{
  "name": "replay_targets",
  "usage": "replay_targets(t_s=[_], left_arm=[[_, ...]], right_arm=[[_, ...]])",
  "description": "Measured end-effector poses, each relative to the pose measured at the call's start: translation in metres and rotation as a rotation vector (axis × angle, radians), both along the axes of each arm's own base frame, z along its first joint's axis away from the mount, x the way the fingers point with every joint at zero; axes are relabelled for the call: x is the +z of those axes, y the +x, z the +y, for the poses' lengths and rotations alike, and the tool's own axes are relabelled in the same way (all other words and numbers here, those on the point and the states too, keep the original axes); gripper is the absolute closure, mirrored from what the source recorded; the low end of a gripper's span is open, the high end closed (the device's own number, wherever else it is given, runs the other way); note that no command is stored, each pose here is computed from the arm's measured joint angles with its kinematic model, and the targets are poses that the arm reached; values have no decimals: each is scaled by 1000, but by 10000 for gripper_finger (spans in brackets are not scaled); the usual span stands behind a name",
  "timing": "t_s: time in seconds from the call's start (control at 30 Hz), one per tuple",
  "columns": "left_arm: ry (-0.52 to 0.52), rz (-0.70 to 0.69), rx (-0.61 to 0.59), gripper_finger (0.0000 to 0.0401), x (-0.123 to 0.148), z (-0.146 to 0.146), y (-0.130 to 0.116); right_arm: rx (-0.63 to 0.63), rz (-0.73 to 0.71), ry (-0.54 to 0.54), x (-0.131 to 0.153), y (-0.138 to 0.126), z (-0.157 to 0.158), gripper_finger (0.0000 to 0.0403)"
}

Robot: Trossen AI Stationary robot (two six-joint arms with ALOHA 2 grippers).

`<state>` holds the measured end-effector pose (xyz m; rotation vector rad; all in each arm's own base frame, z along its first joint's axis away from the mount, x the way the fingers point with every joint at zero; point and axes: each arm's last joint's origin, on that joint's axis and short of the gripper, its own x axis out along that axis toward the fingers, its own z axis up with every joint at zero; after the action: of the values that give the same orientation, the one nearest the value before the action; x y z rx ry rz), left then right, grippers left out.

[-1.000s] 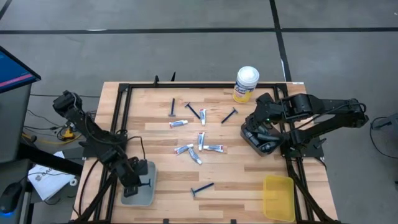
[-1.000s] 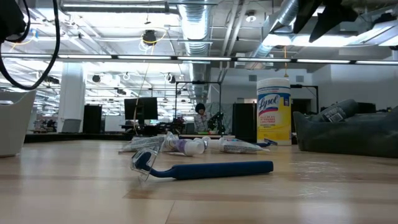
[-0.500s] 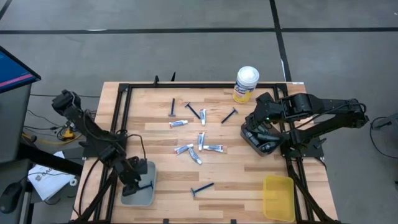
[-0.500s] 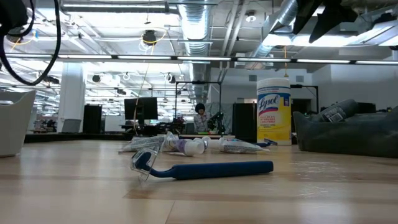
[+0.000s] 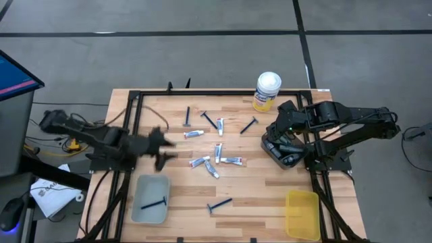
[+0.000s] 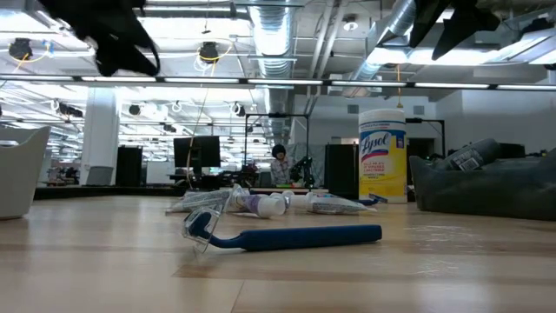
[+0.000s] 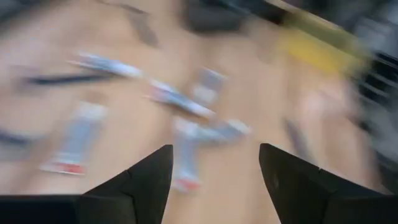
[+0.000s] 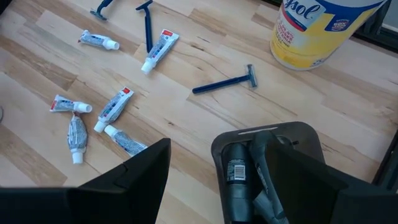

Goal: Pick & Place Travel size toiletries
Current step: Put the blue razor into the gray bin

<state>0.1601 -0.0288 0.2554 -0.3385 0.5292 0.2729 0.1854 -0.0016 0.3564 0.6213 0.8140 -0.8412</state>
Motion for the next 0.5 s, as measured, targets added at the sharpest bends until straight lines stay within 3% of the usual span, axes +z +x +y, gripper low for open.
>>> replay_targets(t_s=[0.13,0.23,0.37,0.5], left_arm=[[32,87,271,159,-14,42,17],[37,138,411,158,-28,71,33],[19,246,552,158,-50,106,54],[17,364,603,158,-68,133,78]], right_arm=[[0,0,0,0,0,0,149],[0,0,0,0,0,0,149],[0,0,0,0,0,0,149],[0,1,0,0,0,0,149]])
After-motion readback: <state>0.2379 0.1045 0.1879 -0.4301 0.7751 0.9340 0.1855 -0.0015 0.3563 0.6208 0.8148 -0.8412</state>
